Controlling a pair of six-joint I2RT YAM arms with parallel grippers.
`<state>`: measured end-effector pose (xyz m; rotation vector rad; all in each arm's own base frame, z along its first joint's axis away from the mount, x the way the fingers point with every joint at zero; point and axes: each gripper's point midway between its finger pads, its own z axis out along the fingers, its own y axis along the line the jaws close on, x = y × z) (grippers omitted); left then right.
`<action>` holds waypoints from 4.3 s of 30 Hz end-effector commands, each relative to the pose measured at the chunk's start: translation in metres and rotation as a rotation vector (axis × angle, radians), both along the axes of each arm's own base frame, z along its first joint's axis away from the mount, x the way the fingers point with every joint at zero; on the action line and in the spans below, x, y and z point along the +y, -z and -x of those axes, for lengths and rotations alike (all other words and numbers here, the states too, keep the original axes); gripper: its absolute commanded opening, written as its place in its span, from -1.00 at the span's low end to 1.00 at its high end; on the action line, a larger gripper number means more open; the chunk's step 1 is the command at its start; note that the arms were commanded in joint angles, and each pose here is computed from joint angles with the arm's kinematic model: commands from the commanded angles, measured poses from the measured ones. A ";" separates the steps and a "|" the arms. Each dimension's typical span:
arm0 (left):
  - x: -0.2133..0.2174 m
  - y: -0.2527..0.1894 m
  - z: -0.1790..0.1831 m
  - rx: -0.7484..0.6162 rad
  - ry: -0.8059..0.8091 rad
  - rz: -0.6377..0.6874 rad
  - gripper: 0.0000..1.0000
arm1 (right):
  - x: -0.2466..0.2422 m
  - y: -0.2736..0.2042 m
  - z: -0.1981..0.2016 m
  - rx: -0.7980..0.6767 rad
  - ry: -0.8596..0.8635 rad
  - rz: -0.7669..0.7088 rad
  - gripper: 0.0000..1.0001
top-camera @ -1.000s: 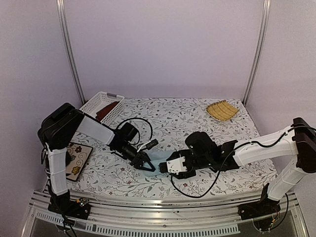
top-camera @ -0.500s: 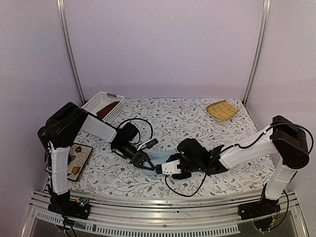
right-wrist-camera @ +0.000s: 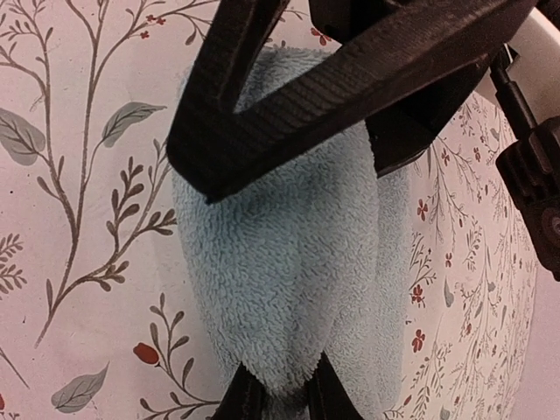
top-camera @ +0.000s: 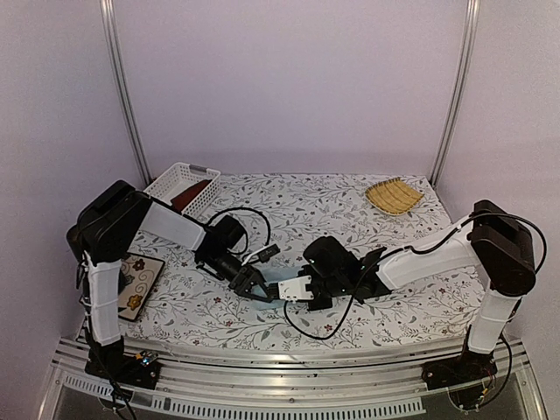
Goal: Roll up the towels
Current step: Roll the towel at the center of the board.
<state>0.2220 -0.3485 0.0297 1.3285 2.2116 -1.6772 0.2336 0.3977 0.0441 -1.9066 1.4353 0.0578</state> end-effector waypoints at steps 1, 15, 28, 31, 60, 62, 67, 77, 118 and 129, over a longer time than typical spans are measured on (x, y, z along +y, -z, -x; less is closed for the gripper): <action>0.021 0.029 -0.012 -0.098 -0.066 -0.185 0.43 | -0.004 0.008 0.016 0.108 -0.029 0.018 -0.77; 0.033 -0.026 -0.035 -0.323 -0.175 -0.193 0.93 | -0.010 0.011 0.022 0.187 -0.022 0.023 -0.77; 0.071 -0.068 -0.038 -0.703 -0.320 -0.178 0.93 | -0.003 0.001 0.017 0.438 -0.016 -0.002 -0.76; 0.074 -0.069 -0.040 -0.776 -0.324 -0.177 0.93 | -0.003 0.007 0.022 0.517 -0.021 0.009 -0.76; 0.011 -0.037 -0.023 -1.036 -0.109 -0.237 0.72 | 0.003 0.001 0.009 0.846 0.020 -0.018 -0.68; 0.010 -0.034 -0.021 -1.032 -0.094 -0.237 0.70 | 0.003 0.001 0.009 0.850 0.021 -0.018 -0.68; 0.010 -0.040 0.000 -1.048 -0.021 -0.166 0.73 | 0.002 0.001 0.007 0.860 0.024 -0.024 -0.67; 0.008 -0.030 0.008 -1.065 0.026 -0.176 0.48 | 0.000 -0.001 0.004 0.873 0.026 -0.039 -0.66; 0.011 0.004 -0.027 -0.199 -0.013 -0.192 -0.34 | -0.061 -0.086 -0.027 0.615 0.179 -0.197 -0.07; 0.014 0.026 -0.048 0.062 -0.084 -0.231 -0.28 | -0.050 -0.073 -0.023 0.307 0.082 -0.118 -0.09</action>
